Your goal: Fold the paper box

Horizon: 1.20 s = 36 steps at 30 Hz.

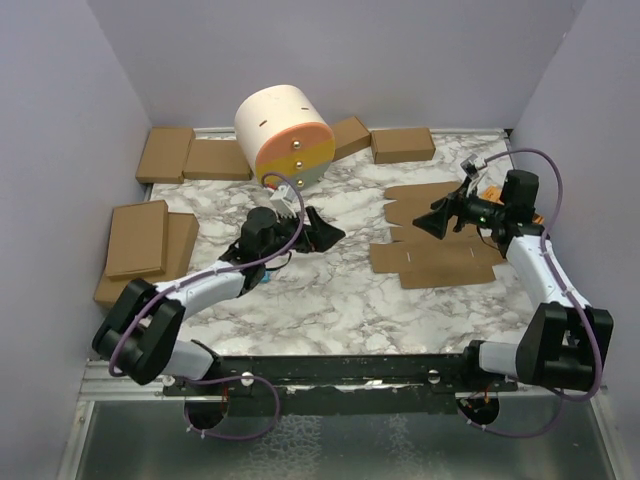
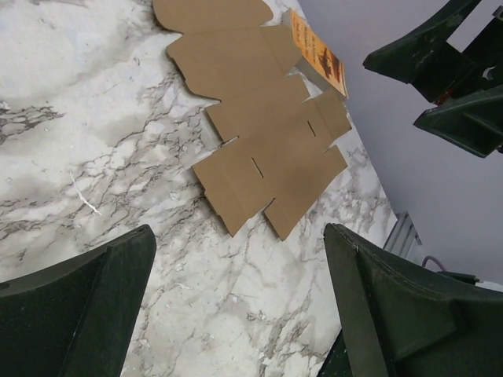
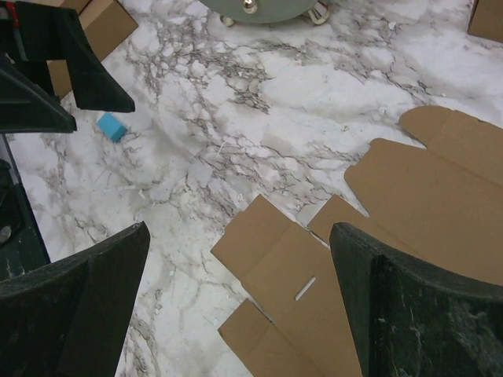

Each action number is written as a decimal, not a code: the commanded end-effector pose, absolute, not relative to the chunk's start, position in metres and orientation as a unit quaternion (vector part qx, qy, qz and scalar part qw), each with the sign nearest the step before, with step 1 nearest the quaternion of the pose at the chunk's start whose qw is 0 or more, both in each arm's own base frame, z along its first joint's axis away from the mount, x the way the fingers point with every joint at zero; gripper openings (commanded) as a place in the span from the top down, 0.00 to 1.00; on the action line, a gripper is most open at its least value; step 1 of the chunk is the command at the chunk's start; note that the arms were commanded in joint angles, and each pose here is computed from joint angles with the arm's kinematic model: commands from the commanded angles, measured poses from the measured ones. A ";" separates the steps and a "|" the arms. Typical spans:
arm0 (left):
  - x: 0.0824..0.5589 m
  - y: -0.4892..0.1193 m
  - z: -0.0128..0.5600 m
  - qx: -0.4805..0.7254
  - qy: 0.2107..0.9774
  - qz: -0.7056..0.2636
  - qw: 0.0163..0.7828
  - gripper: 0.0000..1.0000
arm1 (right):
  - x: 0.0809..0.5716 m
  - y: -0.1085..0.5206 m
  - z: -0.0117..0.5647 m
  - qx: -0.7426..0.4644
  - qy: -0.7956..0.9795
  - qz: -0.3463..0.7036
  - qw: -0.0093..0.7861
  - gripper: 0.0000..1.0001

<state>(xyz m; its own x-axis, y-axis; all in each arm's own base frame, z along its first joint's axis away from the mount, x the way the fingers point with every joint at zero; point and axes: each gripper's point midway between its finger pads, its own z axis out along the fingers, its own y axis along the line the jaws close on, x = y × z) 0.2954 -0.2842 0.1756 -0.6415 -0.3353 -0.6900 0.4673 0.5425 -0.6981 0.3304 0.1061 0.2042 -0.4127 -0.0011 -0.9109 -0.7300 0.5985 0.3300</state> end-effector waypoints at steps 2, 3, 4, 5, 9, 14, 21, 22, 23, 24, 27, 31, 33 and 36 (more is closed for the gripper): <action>0.315 -0.312 0.159 0.014 0.778 -0.483 0.401 0.14 | 0.339 0.101 0.196 -0.223 0.760 0.382 0.476 0.01; 0.318 -0.317 0.151 0.010 0.788 -0.474 0.393 0.16 | 0.339 0.101 0.194 -0.221 0.761 0.385 0.473 0.01; 0.322 -0.322 0.142 0.005 0.798 -0.462 0.387 0.17 | 0.340 0.101 0.191 -0.218 0.764 0.385 0.470 0.01; 0.323 -0.327 0.135 -0.001 0.807 -0.452 0.381 0.18 | 0.342 0.099 0.187 -0.214 0.768 0.381 0.468 0.01; 0.316 -0.348 0.112 -0.011 0.821 -0.439 0.364 0.21 | 0.346 0.099 0.179 -0.203 0.774 0.387 0.457 0.01; 0.311 -0.360 0.080 -0.031 0.835 -0.428 0.343 0.25 | 0.348 0.102 0.165 -0.198 0.777 0.410 0.435 0.00; 0.316 -0.361 0.068 -0.021 0.847 -0.406 0.342 0.25 | 0.347 0.104 0.165 -0.201 0.773 0.425 0.426 0.01; 0.317 -0.362 0.068 -0.019 0.847 -0.405 0.343 0.24 | 0.348 0.104 0.166 -0.202 0.773 0.423 0.427 0.01; 0.317 -0.362 0.067 -0.016 0.848 -0.405 0.342 0.24 | 0.348 0.104 0.166 -0.201 0.773 0.422 0.428 0.01; 0.317 -0.364 0.067 -0.013 0.846 -0.408 0.342 0.24 | 0.348 0.104 0.166 -0.201 0.773 0.422 0.428 0.01; 0.315 -0.370 0.065 -0.006 0.844 -0.420 0.334 0.24 | 0.348 0.104 0.166 -0.202 0.772 0.424 0.428 0.01; 0.314 -0.370 0.061 -0.004 0.848 -0.416 0.329 0.23 | 0.348 0.104 0.168 -0.204 0.772 0.421 0.431 0.01; 0.316 -0.369 0.060 -0.003 0.849 -0.411 0.331 0.23 | 0.349 0.103 0.168 -0.202 0.773 0.418 0.432 0.01; 0.316 -0.369 0.058 -0.002 0.852 -0.407 0.329 0.23 | 0.349 0.103 0.169 -0.201 0.773 0.420 0.431 0.01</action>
